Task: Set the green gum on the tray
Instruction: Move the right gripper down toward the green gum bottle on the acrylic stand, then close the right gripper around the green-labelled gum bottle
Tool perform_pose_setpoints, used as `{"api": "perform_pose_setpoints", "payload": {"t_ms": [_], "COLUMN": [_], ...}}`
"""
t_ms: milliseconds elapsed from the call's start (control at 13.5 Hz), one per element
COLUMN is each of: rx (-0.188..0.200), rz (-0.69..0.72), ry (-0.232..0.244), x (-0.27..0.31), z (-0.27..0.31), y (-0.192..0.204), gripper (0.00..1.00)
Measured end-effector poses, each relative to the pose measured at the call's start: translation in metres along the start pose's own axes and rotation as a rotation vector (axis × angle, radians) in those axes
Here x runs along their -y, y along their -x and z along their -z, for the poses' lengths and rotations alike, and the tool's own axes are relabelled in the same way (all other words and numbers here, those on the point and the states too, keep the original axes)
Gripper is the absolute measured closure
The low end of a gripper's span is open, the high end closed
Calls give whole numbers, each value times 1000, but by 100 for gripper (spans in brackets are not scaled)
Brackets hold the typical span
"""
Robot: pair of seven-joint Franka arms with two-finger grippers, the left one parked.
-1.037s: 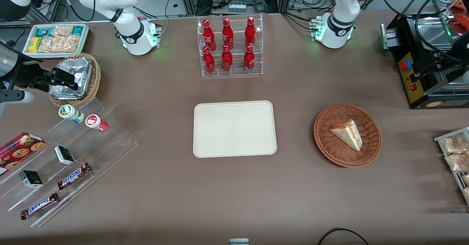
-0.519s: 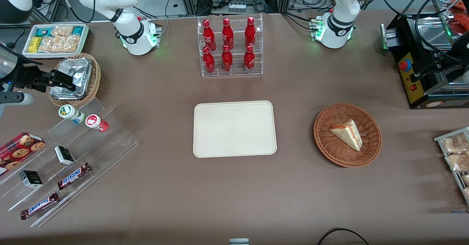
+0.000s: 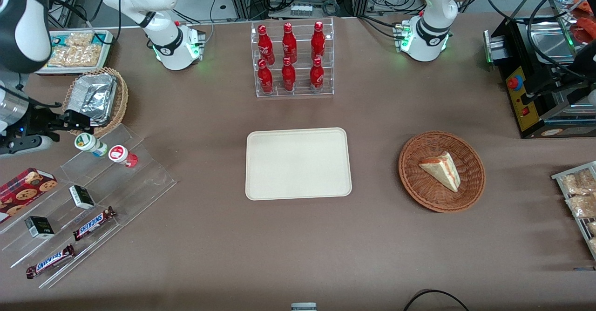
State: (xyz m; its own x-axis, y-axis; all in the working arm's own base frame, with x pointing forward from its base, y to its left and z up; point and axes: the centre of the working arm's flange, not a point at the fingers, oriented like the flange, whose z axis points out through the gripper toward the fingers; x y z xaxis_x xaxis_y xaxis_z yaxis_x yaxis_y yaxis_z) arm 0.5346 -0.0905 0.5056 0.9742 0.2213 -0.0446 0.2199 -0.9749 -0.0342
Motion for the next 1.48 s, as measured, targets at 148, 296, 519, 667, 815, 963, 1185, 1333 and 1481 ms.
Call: {"api": "perform_pose_setpoints", "payload": {"t_ms": [148,296,519,667,815,963,1185,1333,1481], "rx": [-29,-60,-110,-123,-135,-154,-161,-157,-161], "rz": [86,159,268,297,307,289,277,281,290], "ry": [12,30,64,72,81,80,65,64,72], "x": [-15,-15,-17,-27,-37,-44,-49,-50,-52], "z": [-27,-44,-64,-75,-82,-90,-105,-113,-119], "y": [12,27,50,61,68,72,74,74,71], "gripper": [0,0,0,0,0,0,0,0,0]}}
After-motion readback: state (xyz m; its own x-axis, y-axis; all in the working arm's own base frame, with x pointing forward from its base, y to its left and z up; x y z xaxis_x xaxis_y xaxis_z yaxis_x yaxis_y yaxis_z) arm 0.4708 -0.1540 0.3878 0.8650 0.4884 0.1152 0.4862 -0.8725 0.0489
